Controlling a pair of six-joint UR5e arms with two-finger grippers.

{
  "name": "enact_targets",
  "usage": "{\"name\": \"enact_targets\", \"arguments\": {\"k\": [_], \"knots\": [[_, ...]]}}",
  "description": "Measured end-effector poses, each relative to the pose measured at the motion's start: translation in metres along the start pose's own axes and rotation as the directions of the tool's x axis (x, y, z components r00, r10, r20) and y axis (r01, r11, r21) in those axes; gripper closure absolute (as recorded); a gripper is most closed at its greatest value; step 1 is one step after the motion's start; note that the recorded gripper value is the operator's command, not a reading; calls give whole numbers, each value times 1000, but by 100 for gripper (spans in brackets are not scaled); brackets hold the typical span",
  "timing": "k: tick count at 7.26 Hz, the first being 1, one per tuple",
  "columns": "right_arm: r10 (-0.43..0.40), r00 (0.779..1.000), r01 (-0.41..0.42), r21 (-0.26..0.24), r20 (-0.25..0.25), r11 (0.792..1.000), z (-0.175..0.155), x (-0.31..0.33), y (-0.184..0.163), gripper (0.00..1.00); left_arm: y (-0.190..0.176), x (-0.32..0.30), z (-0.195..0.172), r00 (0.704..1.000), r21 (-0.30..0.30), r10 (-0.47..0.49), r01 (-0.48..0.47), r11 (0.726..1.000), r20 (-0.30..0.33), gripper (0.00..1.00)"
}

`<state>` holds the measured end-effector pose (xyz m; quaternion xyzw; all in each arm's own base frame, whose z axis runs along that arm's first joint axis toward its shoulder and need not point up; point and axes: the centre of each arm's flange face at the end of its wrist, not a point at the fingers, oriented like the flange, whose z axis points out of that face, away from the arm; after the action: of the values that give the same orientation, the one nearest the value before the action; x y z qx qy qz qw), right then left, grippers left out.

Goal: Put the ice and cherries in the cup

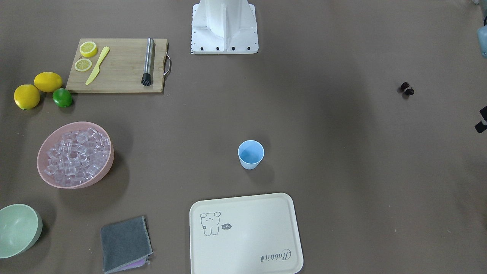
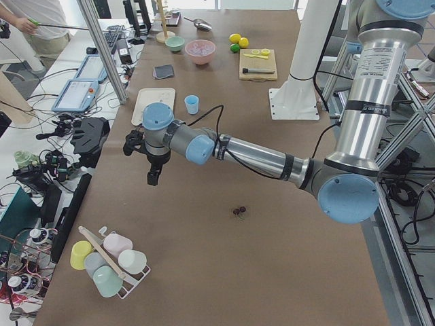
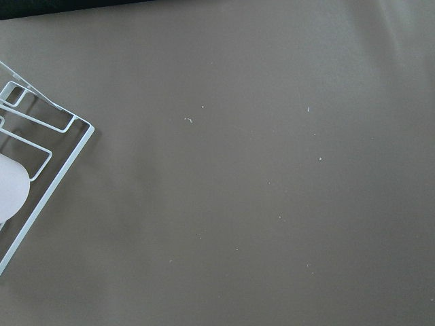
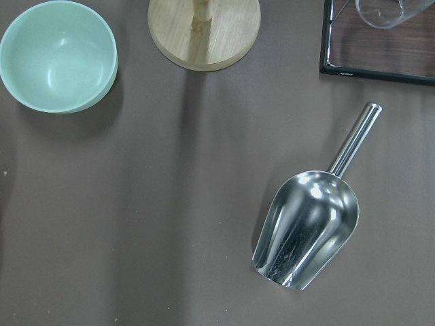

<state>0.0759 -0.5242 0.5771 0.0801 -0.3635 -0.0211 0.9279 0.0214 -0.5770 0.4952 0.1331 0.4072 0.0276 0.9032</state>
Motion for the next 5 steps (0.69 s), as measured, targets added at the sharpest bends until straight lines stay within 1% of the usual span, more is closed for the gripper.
{"name": "enact_targets", "arguments": {"k": [3,5], "knots": [[-7,1000,7,6,24,1000,-3,-6,0,0,5,-1,-5,1000,6,-9,9,1000,0,2],[-17,998,16,14,61,1000,-6,-28,-6,0,6,-2,-6,1000,8,-13,13,1000,1,2]]}}
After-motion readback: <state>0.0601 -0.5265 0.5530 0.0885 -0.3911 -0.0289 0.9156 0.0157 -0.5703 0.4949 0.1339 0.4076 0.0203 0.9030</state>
